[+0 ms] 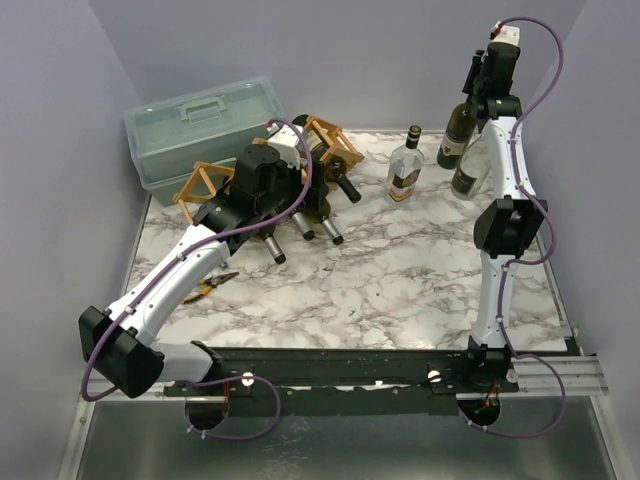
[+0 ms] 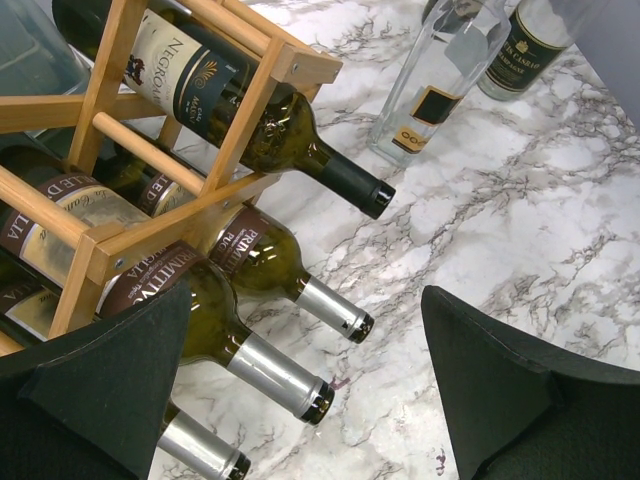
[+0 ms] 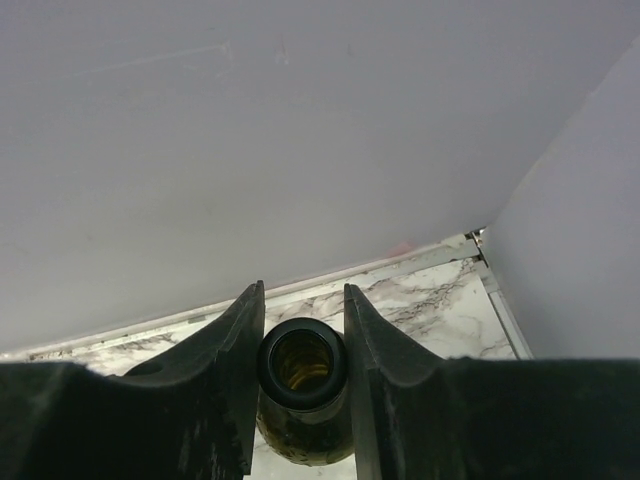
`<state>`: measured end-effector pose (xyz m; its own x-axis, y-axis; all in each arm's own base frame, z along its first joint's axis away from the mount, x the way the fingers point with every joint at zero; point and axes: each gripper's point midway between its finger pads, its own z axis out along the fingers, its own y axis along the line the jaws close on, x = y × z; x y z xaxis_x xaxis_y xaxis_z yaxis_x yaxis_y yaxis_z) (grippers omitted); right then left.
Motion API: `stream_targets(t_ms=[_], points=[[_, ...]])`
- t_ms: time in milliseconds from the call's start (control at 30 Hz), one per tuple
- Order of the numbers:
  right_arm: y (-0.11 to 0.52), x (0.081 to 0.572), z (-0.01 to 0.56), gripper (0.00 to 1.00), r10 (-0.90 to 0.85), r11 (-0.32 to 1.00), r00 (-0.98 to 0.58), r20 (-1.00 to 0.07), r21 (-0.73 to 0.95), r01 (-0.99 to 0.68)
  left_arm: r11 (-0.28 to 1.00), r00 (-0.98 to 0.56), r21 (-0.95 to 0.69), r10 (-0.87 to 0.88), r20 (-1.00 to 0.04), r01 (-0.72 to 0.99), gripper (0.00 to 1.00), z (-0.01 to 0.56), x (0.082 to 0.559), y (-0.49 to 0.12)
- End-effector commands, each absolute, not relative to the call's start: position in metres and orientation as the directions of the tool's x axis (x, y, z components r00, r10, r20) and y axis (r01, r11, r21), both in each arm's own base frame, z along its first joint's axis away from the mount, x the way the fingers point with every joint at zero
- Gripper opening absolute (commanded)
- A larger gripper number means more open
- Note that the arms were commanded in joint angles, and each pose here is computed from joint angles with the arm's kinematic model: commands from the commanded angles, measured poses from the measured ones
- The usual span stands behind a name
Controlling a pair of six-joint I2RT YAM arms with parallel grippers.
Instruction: Put the wine bottle on the wine rack
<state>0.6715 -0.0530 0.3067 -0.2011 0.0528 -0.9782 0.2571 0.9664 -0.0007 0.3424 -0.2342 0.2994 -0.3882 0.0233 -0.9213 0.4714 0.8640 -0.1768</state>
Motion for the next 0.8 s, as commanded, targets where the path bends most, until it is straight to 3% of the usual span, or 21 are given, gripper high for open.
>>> stream_targets(t_ms=[0,233,767], points=[[-0.044,0.676,0.318,0.17,0.029,0.975,-0.162,-0.986,-0.008,0.222,0.852,-0.389,-0.176,0.034,-0.921,0.492,0.99,0.301,0.341,-0.239],[0.002,0.663,0.352,0.01,-0.036,0.99,-0.119,-0.992,-0.052,0.133,0.854,-0.393,-0.181,0.03,-0.919,0.488,0.99,0.3,0.341,-0.239],[0.009,0.595,0.346,0.01,0.011,0.989,-0.235,-0.972,-0.024,0.144,0.826,-0.39,-0.226,-0.008,-0.921,0.516,0.99,0.31,0.333,-0.244]])
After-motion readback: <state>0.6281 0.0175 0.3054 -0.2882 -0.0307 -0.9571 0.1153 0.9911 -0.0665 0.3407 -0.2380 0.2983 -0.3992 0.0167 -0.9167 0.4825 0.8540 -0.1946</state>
